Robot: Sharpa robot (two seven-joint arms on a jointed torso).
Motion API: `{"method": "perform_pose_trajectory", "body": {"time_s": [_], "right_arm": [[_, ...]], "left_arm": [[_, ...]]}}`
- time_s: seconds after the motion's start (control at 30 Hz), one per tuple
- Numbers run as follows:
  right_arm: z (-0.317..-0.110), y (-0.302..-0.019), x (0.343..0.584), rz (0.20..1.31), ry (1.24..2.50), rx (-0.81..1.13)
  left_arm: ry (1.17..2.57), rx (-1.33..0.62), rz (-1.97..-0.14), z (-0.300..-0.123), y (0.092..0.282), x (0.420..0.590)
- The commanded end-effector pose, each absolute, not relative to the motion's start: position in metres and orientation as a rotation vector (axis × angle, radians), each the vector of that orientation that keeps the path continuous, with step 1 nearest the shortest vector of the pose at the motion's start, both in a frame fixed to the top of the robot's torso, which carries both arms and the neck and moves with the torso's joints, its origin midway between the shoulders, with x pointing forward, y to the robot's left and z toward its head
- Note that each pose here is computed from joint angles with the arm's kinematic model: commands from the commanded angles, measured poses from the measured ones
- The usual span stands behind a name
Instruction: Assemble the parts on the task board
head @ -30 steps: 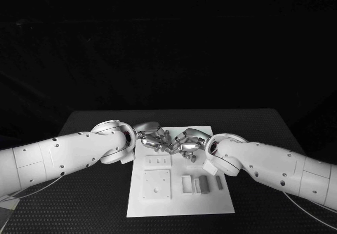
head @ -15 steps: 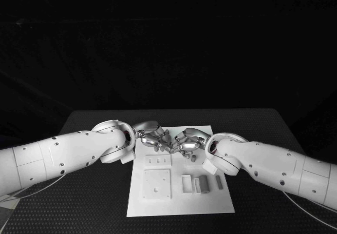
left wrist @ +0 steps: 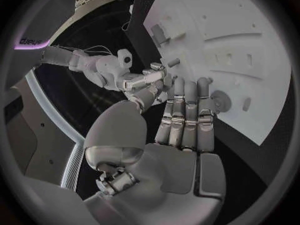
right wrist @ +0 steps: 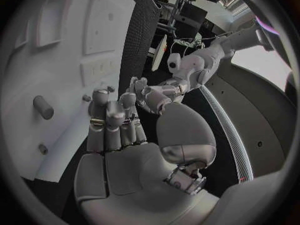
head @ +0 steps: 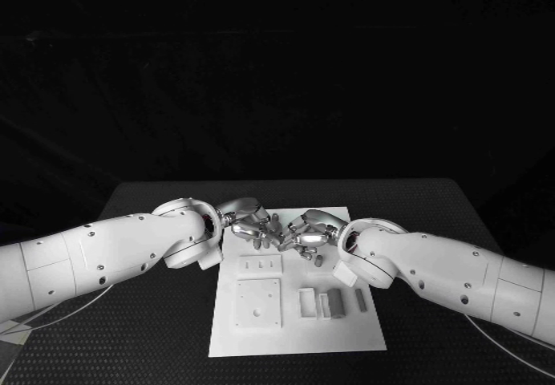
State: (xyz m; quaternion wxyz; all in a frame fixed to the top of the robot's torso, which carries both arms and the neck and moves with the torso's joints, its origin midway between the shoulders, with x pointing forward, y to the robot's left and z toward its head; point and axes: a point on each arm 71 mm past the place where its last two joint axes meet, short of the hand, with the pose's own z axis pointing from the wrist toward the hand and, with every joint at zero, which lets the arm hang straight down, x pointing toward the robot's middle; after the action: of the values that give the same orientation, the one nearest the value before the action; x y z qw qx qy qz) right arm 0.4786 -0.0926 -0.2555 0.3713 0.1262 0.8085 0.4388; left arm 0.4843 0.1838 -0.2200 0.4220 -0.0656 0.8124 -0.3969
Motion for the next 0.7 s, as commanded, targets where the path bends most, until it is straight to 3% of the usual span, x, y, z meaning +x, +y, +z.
{"method": "perform_pose_trajectory", "body": {"time_s": [0.03,0.47,0.7], "right_arm": [[-0.253,-0.092,0.48,1.153,2.047,0.343],[-0.254,-0.102,0.484,1.141,2.036,0.375],[-0.25,-0.125,0.495,1.094,1.987,0.42]], "left_arm": [[2.035,-0.196,-1.017,-0.219,0.182,0.484],[2.027,-0.244,-0.993,-0.22,0.188,0.487],[2.048,-0.317,-0.93,-0.223,0.196,0.488]]}}
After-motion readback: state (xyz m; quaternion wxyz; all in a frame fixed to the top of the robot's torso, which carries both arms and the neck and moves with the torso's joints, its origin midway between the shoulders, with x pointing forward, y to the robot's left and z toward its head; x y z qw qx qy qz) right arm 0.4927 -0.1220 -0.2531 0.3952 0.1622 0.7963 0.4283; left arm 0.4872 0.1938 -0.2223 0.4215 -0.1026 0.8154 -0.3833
